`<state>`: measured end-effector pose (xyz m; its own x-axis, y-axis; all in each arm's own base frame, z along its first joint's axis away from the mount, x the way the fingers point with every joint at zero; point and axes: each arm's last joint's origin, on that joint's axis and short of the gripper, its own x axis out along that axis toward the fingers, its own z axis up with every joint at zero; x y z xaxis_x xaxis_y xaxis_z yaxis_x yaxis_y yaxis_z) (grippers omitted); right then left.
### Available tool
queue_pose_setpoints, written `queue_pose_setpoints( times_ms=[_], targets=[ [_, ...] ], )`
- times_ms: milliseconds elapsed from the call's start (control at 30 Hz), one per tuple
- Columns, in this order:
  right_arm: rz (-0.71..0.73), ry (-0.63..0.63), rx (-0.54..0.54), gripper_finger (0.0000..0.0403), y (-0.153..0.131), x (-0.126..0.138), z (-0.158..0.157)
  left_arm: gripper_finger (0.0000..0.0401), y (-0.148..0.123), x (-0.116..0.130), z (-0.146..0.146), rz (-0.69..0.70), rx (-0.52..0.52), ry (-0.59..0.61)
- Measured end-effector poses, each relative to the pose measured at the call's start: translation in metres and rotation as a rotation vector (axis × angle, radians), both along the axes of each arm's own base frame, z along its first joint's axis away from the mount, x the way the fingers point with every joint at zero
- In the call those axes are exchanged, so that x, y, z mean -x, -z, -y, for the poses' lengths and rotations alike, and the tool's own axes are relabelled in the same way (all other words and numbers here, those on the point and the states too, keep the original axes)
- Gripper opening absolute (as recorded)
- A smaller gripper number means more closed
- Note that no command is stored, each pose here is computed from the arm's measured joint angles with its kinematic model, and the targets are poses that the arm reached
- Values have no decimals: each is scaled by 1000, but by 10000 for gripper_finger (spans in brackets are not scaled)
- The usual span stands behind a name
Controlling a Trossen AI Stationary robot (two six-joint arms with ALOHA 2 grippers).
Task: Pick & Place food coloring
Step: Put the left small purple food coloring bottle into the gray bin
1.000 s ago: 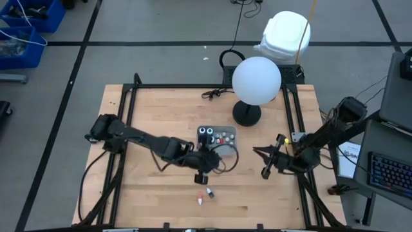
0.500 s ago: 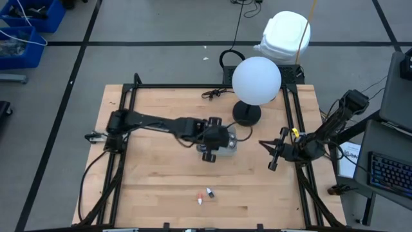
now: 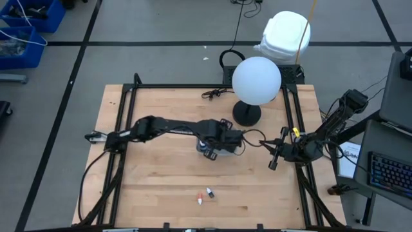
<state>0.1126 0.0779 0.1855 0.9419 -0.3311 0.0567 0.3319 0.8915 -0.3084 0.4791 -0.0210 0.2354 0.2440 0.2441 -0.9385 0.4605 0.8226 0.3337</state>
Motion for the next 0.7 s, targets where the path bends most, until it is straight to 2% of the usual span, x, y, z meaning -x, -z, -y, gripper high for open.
queue_pose_setpoints(
  times_ms=[133,400,700],
  targets=[
    [-12,2,26,0,0,0,0,59,2,-2,0,2,-44,27],
    [-20,6,80,0,-2,1,1,59,5,-2,0,-18,-39,78],
    [-17,8,93,0,-4,2,2,59,35,4,6,-101,-23,102]
  ],
)
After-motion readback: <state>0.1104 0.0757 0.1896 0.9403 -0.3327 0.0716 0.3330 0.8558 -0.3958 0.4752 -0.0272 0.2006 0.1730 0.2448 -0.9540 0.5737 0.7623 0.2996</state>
